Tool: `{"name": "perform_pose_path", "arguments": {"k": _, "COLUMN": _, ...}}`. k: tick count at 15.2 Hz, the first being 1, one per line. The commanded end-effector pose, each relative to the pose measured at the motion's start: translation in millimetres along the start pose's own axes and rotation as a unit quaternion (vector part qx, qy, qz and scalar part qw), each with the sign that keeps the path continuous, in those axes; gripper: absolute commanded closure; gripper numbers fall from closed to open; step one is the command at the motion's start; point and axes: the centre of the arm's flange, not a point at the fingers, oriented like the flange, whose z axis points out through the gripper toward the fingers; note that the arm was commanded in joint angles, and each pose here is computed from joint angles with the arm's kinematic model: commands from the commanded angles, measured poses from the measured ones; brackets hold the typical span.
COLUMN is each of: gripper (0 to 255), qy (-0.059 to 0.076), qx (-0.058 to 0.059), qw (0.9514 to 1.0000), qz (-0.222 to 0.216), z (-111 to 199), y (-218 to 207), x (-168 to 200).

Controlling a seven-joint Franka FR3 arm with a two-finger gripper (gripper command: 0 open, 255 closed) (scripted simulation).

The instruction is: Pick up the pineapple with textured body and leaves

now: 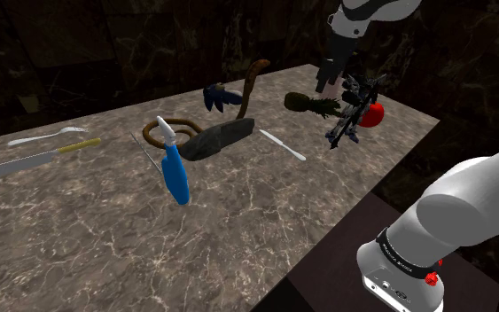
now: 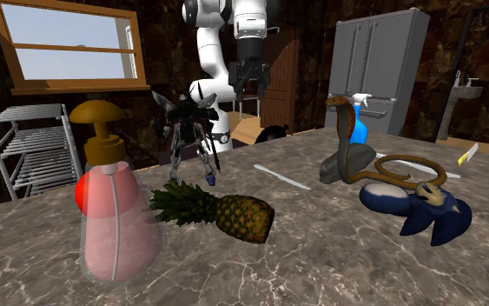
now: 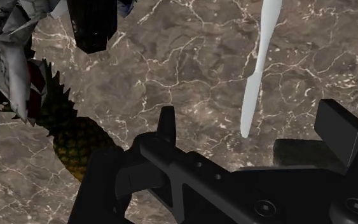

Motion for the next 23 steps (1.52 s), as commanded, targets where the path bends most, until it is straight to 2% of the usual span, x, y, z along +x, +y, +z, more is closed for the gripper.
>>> {"name": "perform_pose_path", "arguments": {"k": 1, "gripper": 0, "qy": -0.003, "qx": -0.004, "qw": 1.0, "qz": -0.007, "z": 16, "y": 20, "x": 10}}
{"name": "perform_pose_path", "arguments": {"k": 12, "gripper": 0, "qy": -0.023, "qx": -0.023, "qw": 0.9985, "qz": -0.044, "z": 94, "y": 128, "x": 62}}
{"name": "perform_pose_path", "arguments": {"k": 23, "gripper": 0, "qy": -0.043, "qx": -0.041, "qw": 0.9951, "qz": -0.08, "z": 168, "y": 232, "x": 118}}
